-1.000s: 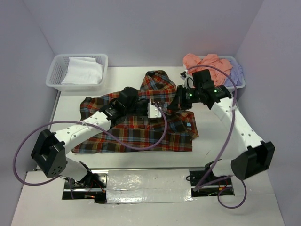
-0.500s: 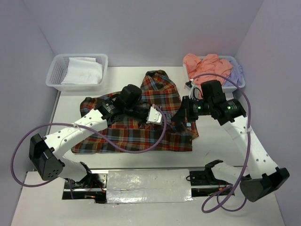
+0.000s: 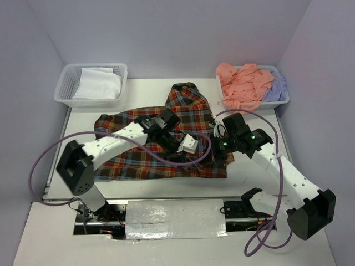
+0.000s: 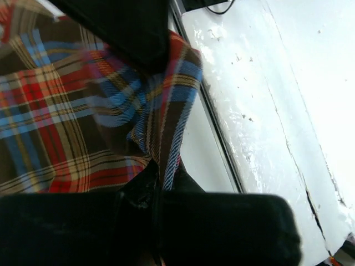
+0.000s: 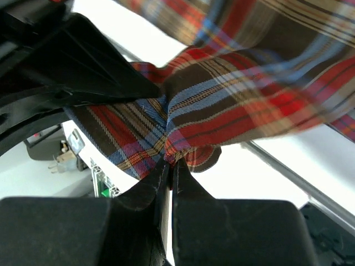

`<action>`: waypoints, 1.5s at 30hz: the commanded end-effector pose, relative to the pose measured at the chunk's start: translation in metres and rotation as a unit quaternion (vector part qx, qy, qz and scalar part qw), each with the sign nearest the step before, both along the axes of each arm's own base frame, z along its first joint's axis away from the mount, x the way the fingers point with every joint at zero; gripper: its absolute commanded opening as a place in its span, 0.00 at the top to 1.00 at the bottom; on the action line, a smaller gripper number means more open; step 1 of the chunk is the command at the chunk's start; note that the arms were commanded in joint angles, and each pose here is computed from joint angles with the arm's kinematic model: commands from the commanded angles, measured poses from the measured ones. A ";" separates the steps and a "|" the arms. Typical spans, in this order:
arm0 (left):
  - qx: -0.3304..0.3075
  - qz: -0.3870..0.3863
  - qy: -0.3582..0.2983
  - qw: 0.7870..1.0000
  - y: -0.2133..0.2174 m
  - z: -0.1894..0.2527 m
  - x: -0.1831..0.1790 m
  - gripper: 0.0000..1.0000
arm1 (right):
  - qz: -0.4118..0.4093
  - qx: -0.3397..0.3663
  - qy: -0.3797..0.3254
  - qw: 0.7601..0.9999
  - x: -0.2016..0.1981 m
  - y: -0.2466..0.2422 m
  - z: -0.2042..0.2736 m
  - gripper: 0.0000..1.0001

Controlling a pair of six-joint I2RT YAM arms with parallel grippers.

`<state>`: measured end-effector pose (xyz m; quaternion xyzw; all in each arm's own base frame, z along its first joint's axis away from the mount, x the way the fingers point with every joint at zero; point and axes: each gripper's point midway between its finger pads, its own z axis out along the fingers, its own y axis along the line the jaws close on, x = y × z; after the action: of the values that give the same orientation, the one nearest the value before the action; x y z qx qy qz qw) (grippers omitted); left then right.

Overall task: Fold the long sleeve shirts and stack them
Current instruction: Fold the shirt

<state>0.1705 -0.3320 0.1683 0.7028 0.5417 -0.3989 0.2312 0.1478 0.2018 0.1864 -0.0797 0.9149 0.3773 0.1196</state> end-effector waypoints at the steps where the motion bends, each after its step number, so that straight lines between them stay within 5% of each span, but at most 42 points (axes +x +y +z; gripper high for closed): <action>1: 0.035 0.015 0.071 0.997 0.019 -0.004 0.013 1.00 | -0.018 -0.117 0.081 0.990 -0.022 -0.041 -0.052 1.00; 7: 0.059 0.050 0.140 0.987 0.010 -0.035 0.055 1.00 | -0.030 -0.106 0.107 0.988 0.015 -0.033 -0.086 1.00; 10: 0.057 0.095 0.119 0.987 0.008 -0.047 0.077 1.00 | -0.048 -0.117 0.118 0.985 0.032 -0.037 -0.101 1.00; 11: 0.050 0.115 0.087 0.988 0.004 -0.051 0.094 1.00 | -0.054 -0.118 0.115 0.985 0.039 -0.038 -0.101 0.91; 14: 0.056 0.163 0.090 0.981 0.007 -0.061 0.105 0.90 | -0.088 -0.118 0.103 0.984 0.067 -0.046 -0.104 0.83; 18: 0.053 0.221 0.072 0.971 0.007 -0.076 0.130 0.57 | -0.130 -0.116 0.098 0.980 0.100 -0.059 -0.113 0.77; 22: 0.049 0.288 0.075 0.953 0.009 -0.085 0.153 0.45 | -0.161 -0.110 0.091 0.977 0.126 -0.067 -0.113 0.66; 28: 0.039 0.336 0.072 0.938 0.017 -0.084 0.177 0.41 | -0.173 -0.108 0.033 0.979 0.151 -0.071 -0.089 0.56; 33: 0.040 0.341 0.088 0.935 0.016 -0.079 0.177 0.38 | -0.158 -0.100 -0.019 0.982 0.153 -0.072 -0.068 0.56; 37: 0.065 0.354 0.076 0.930 0.027 -0.081 0.176 0.33 | -0.163 -0.130 0.008 0.978 0.128 -0.078 -0.086 0.52; 40: 0.079 0.358 0.052 0.929 0.037 -0.076 0.174 0.15 | -0.172 -0.158 0.051 0.971 0.101 -0.082 -0.104 0.45; 41: 0.077 0.358 0.041 0.930 0.040 -0.070 0.175 0.02 | -0.173 -0.160 0.058 0.970 0.095 -0.082 -0.107 0.43; 45: 0.106 0.363 -0.027 0.926 0.061 -0.058 0.181 0.01 | -0.180 -0.128 0.061 0.973 0.084 -0.072 -0.115 0.39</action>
<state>0.3421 -0.2859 0.0784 0.4648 0.8055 -0.2592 0.2607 0.2334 0.1249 0.0677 0.0835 0.9664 0.2197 0.1040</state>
